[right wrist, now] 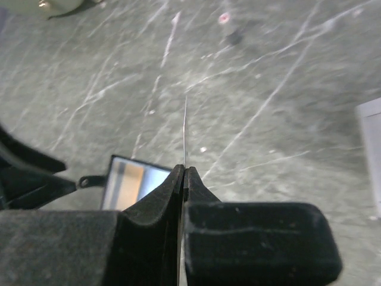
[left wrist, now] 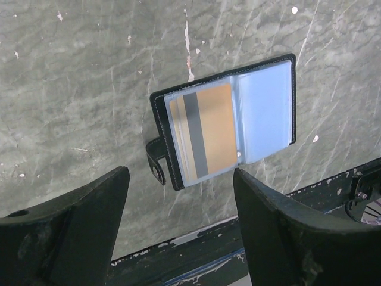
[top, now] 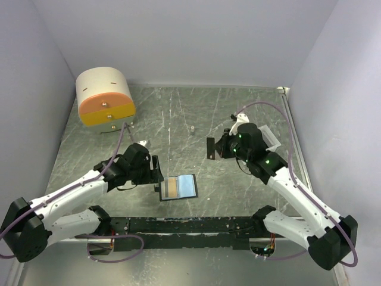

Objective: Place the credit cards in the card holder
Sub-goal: Pick up the credit card from the storage box, then insert the credit card into the card holder.

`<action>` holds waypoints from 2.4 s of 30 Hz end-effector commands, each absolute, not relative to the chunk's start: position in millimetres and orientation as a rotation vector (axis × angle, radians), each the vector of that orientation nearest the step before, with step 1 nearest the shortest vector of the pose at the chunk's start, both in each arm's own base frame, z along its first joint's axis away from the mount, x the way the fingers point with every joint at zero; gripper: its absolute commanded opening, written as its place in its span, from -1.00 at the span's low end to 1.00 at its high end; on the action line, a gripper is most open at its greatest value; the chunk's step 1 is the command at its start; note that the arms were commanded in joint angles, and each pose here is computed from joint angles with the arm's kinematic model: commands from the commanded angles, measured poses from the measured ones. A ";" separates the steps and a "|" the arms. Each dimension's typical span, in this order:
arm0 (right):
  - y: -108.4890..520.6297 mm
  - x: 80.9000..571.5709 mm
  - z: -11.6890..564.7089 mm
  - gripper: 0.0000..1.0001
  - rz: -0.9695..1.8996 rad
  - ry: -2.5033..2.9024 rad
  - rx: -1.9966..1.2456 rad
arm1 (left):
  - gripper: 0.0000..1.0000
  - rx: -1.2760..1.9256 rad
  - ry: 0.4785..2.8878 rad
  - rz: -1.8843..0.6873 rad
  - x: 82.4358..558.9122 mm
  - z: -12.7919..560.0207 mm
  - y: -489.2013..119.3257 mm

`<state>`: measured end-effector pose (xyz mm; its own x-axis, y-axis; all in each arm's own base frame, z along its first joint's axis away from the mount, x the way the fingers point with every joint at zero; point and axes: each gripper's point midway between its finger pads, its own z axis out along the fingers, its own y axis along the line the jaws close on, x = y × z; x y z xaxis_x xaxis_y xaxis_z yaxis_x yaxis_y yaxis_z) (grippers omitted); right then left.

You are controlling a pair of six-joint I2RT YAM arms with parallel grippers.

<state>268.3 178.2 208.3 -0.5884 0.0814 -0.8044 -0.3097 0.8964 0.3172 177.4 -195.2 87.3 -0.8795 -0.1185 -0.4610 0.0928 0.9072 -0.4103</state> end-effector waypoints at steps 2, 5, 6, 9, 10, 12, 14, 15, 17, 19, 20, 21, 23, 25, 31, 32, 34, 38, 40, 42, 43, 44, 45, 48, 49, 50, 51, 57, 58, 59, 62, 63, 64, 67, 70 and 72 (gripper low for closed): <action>229.6 239.3 217.8 -1.00 0.960 2.060 -0.106 | 0.62 -0.011 2.574 -0.646 181.1 79.9 -207.5; 245.9 227.1 199.7 -1.00 1.035 2.100 -0.095 | 0.59 -0.019 2.601 -0.626 179.7 68.2 -206.2; 251.3 223.1 193.2 -1.00 1.053 2.112 -0.089 | 0.57 -0.018 2.608 -0.622 179.0 64.5 -205.9; 266.7 212.2 176.4 -1.00 1.119 2.130 -0.077 | 0.53 -0.010 2.620 -0.618 177.1 56.4 -205.4; 270.7 210.3 171.6 -1.00 1.130 2.134 -0.070 | 0.50 -0.011 2.625 -0.611 177.0 54.3 -204.9; 278.3 206.2 160.9 -1.00 1.158 2.147 -0.052 | 0.45 -0.009 2.634 -0.598 176.9 51.3 -203.8; 287.3 200.3 150.5 -1.00 1.196 2.161 -0.051 | 0.42 -0.008 2.642 -0.585 175.9 47.5 -202.2; 291.8 198.3 145.6 -1.00 1.211 2.168 -0.050 | 0.39 -0.008 2.646 -0.583 175.4 45.6 -201.8; 298.7 195.8 136.0 -1.00 1.227 2.184 -0.046 | 0.32 -0.003 2.656 -0.584 173.3 41.0 -201.5; 301.9 193.6 123.4 -1.00 1.227 2.209 -0.036 | 0.21 -0.001 2.667 -0.586 170.9 36.7 -201.3; 303.4 192.9 118.7 -1.00 1.231 2.216 -0.036 | 0.11 -0.003 2.674 -0.580 169.7 34.2 -200.4; 304.1 193.1 114.3 -1.00 1.230 2.224 -0.032 | -0.02 -0.006 2.679 -0.574 169.2 32.5 -199.3; 305.3 192.3 104.2 -1.00 1.220 2.245 -0.032 | -0.23 -0.013 2.688 -0.555 167.9 29.6 -196.2; 304.4 193.0 96.3 -1.00 1.198 2.260 -0.029 | -0.45 -0.018 2.689 -0.537 167.5 27.9 -193.3; 302.4 195.8 83.3 -1.00 1.164 2.275 -0.013 | -0.86 -0.020 2.704 -0.511 165.1 23.5 -189.4; 301.7 196.7 82.1 -1.00 1.158 2.276 -0.008 | -0.86 -0.023 2.706 -0.510 165.0 23.0 -189.0; 299.6 198.2 79.7 -1.00 1.139 2.274 -0.001 | -0.86 -0.023 2.709 -0.503 164.5 22.0 -188.3; 294.7 199.7 74.0 -1.00 1.106 2.278 0.009 | -0.86 -0.025 2.711 -0.495 164.0 21.2 -186.8; 293.4 200.5 71.0 -1.00 1.093 2.283 0.009 | -0.86 -0.026 2.713 -0.495 163.5 20.5 -186.5; 293.3 200.3 68.4 -1.00 1.087 2.289 0.009 | -0.86 -0.026 2.712 -0.498 163.6 20.9 -186.9; 292.7 200.2 66.3 -1.00 1.084 2.292 0.012 | -0.86 -0.027 2.711 -0.497 163.9 21.0 -186.8; 292.8 199.8 65.6 -1.00 1.085 2.292 0.012 | -0.86 -0.027 2.713 -0.497 163.4 20.6 -186.7; 292.6 199.6 64.5 -1.00 1.085 2.293 0.013 | -0.86 -0.029 2.714 -0.497 163.1 20.0 -186.4; 291.5 199.4 60.9 -1.00 1.077 2.299 0.014 | -0.86 -0.029 2.714 -0.504 162.1 19.9 -186.6; 290.9 199.7 59.8 -1.00 1.072 2.300 0.016 | -0.86 -0.030 2.714 -0.503 161.9 19.8 -186.3; 290.2 199.6 58.4 -1.00 1.071 2.301 0.019 | -0.86 -0.030 2.714 -0.505 161.3 19.8 -186.4; 289.9 199.2 57.2 -1.00 1.072 2.302 0.021 | -0.87 -0.031 2.714 -0.511 160.9 20.1 -186.8; 290.7 194.7 49.5 -1.00 1.088 2.319 0.017 | -0.86 -0.038 2.711 -0.524 159.7 20.2 -187.1; 290.3 194.1 48.4 -1.00 1.088 2.321 0.015 | -0.87 -0.038 2.711 -0.524 159.7 19.9 -187.2; 289.7 193.2 46.9 -1.00 1.085 2.324 0.012 | -0.86 -0.037 2.712 -0.523 159.4 19.4 -186.9; 289.1 192.1 45.1 -1.00 1.082 2.327 -0.003 | -0.86 -0.038 2.716 -0.519 159.3 17.9 -186.5; 289.1 191.6 43.8 -1.00 1.081 2.331 -0.004 | -0.86 -0.039 2.716 -0.520 159.3 17.7 -186.7; 289.8 190.7 43.5 -1.00 1.086 2.332 -0.009 | -0.86 -0.040 2.716 -0.520 159.6 17.7 -186.9; 289.7 188.1 41.4 -1.00 1.098 2.340 -0.006 | -0.86 -0.040 2.714 -0.523 159.6 17.7 -187.4; 289.9 186.3 41.8 -1.00 1.112 2.338 -0.003 | -0.87 -0.042 2.717 -0.520 159.2 16.8 -186.8; 291.0 186.2 43.0 -1.00 1.118 2.339 -0.005 | -0.86 -0.041 2.717 -0.521 159.5 17.0 -187.3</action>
